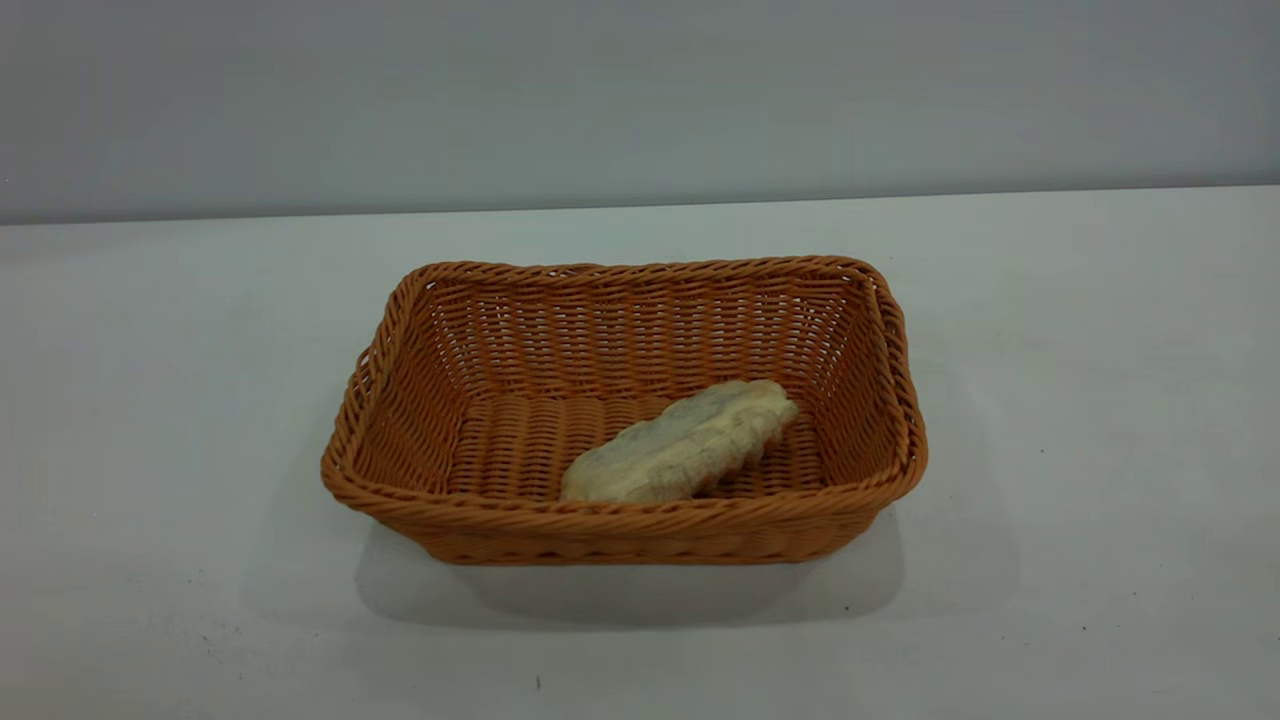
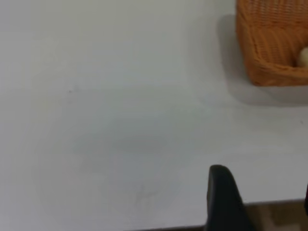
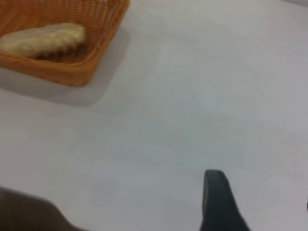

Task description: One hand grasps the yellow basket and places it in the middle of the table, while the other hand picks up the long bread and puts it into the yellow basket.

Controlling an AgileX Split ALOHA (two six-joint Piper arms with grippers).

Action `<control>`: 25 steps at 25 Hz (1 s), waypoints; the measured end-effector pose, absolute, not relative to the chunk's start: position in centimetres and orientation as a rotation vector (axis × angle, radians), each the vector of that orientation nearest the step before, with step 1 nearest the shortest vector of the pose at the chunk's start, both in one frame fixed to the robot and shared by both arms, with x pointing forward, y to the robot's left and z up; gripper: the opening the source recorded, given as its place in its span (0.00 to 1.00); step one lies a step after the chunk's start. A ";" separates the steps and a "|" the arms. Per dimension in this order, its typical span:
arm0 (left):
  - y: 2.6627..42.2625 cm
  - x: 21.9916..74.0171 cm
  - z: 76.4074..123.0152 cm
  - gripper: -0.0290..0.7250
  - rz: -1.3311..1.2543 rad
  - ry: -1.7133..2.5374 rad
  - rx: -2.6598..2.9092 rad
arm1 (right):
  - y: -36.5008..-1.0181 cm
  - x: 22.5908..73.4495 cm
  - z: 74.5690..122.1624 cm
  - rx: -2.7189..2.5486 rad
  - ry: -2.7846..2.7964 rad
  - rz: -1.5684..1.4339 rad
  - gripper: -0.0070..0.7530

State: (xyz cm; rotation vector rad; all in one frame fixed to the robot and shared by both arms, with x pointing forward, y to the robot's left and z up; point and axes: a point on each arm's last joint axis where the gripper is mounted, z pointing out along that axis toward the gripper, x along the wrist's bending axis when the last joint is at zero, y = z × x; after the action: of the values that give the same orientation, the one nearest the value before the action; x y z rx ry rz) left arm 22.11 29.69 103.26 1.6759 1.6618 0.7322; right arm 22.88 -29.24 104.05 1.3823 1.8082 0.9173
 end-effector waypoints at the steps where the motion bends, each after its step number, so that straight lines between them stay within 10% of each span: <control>1: 29.7 22.1 103.3 0.63 0.738 1.675 1.666 | -29.2 22.9 104.1 1.390 1.800 0.913 0.63; 25: 29.6 22.1 103.2 0.63 0.741 1.691 1.651 | -29.2 22.9 104.1 1.399 1.790 0.907 0.63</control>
State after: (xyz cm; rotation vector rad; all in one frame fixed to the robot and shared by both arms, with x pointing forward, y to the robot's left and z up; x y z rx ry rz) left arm 22.13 29.57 103.24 1.6510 1.6912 0.7406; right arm 22.89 -29.22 104.05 1.3991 1.7904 0.9072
